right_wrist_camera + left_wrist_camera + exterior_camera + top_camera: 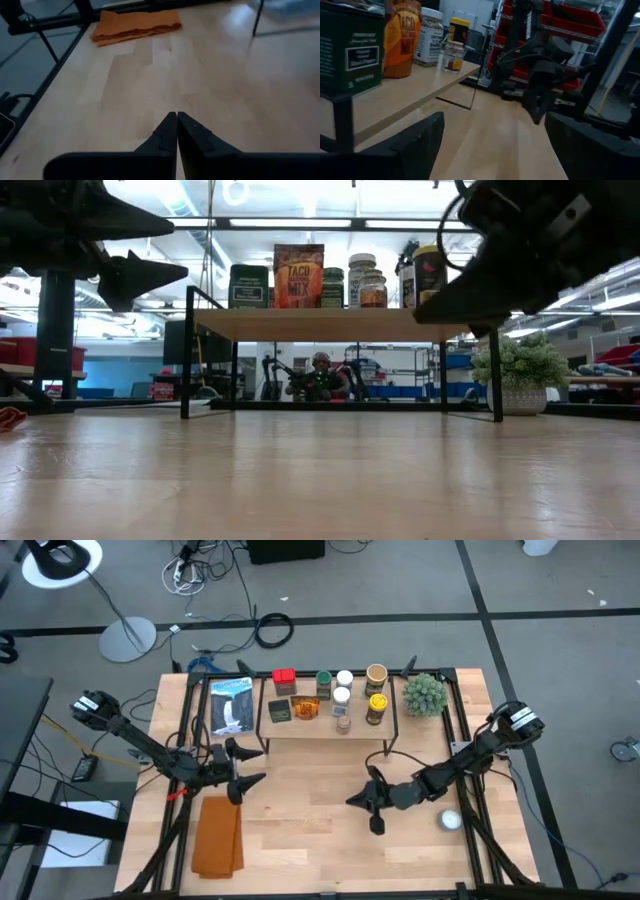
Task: Shelf spices
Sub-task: Return to Home Position
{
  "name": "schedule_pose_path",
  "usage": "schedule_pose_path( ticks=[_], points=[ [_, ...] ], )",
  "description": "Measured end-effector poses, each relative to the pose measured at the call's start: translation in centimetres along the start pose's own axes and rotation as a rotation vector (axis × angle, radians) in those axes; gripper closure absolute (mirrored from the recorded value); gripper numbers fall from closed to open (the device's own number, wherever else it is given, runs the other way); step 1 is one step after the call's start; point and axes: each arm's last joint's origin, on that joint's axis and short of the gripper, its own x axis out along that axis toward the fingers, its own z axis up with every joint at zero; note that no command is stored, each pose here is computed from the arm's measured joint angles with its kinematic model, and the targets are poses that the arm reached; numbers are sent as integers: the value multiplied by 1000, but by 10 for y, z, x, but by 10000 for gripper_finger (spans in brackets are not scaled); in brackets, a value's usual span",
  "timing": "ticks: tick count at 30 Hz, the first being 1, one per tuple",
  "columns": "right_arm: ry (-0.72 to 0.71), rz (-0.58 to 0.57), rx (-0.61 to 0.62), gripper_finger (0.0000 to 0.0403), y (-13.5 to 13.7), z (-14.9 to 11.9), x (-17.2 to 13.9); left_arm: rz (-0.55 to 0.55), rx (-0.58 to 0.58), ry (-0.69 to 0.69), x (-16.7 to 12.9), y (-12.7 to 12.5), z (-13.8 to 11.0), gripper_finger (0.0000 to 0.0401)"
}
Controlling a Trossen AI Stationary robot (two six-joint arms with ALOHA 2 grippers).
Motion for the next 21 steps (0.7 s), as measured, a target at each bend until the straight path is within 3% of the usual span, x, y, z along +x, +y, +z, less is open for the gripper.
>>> schedule_pose_path(
  ticks=[3, 8, 21],
  points=[
    [32, -3, 59, 392, -4, -10, -3, -43, 18, 16, 0, -1, -1, 50],
    [56, -11, 38, 390, -8, -18, -6, -162, 173, 69, 0, -3, -6, 50],
    [87, -27, 23, 390, -16, -29, -10, -126, 224, 63, -9, 22, 3, 50]
  ],
)
